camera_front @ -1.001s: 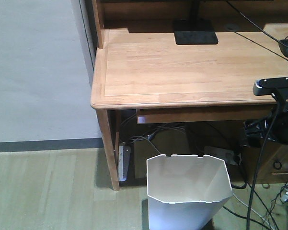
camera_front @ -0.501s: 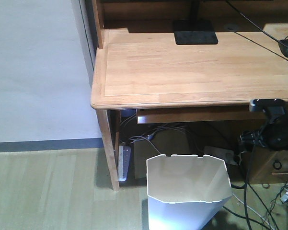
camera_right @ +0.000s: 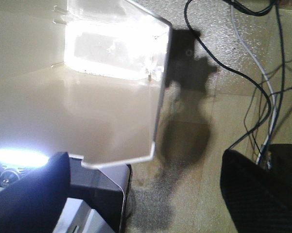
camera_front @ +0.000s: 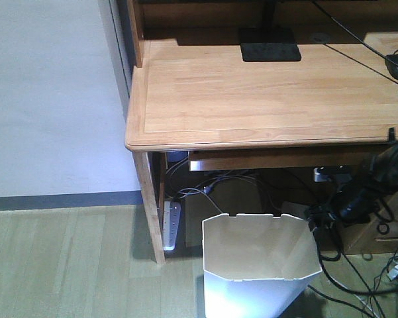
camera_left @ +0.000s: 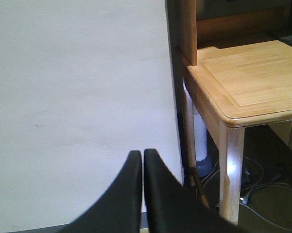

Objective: Move trash bin to bedside with robot
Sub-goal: 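Lower the right gripper to the rim of the white trash bin, then close the right gripper on the bin rim and drag it out from the desk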

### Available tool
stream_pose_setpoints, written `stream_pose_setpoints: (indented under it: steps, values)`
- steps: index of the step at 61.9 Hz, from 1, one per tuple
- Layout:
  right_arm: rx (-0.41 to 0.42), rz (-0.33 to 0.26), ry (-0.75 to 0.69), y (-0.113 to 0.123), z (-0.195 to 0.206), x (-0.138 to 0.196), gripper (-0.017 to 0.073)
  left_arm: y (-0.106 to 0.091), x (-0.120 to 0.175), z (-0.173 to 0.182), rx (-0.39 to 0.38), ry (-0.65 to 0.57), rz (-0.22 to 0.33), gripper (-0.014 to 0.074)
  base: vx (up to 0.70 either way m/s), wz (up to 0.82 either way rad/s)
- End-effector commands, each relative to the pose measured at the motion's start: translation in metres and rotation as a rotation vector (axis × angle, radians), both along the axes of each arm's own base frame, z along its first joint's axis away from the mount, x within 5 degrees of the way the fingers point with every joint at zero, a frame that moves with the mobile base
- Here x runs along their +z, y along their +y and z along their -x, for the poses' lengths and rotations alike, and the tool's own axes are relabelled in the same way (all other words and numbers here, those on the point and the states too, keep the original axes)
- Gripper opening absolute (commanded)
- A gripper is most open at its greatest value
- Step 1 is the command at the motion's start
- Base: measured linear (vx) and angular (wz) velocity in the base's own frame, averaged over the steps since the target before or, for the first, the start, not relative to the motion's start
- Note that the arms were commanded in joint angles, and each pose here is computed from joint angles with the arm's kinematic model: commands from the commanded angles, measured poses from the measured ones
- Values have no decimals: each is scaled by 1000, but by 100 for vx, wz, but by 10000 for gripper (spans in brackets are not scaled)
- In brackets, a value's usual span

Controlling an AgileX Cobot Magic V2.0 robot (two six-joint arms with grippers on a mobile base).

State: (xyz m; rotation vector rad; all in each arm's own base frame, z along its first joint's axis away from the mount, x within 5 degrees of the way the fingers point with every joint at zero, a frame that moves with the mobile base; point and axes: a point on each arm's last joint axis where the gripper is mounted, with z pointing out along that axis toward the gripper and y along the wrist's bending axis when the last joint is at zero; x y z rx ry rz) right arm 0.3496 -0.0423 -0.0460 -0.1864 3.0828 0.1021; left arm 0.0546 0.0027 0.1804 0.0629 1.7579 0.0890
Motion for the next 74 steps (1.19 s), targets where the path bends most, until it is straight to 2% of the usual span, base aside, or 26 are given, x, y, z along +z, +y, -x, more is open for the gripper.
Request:
stream_pose_setpoints:
  steps: [1, 11, 33, 49, 55, 60, 63, 67, 72, 74]
  values:
    - [18, 6, -63, 3, -23, -2, 591, -1, -2, -1, -15, -55, 11, -6, 0, 0]
    - [-21, -13, -44, 1, -36, -38, 591, -1, -2, -1, -15, -55, 11, -6, 0, 0]
    - [5, -41, 48, 3, -37, -104, 591, -1, -2, -1, -15, -55, 11, -6, 0, 0]
    - [3, -50, 76, 4, -34, -133, 589, -1, -2, -1, -15, -55, 11, -6, 0, 0]
    - [3, -49, 71, 4, -36, -140, 560, -1, -2, -1, -15, -55, 11, -6, 0, 0]
    - [-4, -52, 62, 3, -39, -143, 495, -1, -2, -1, -15, -55, 11, -6, 0, 0]
    - [-9, -59, 58, 4, -41, -145, 411, -1, -2, -1, -15, -55, 11, -6, 0, 0]
    - [7, -83, 66, 6, -42, -147, 262, -1, -2, -1, -15, -55, 11, -6, 0, 0]
    - [22, -134, 66, 10, -44, -148, 9, -1, -2, -1, -15, -55, 11, -6, 0, 0]
    - [12, -151, 56, 12, -45, -147, -17, -1, -2, -1, -15, -55, 11, -6, 0, 0]
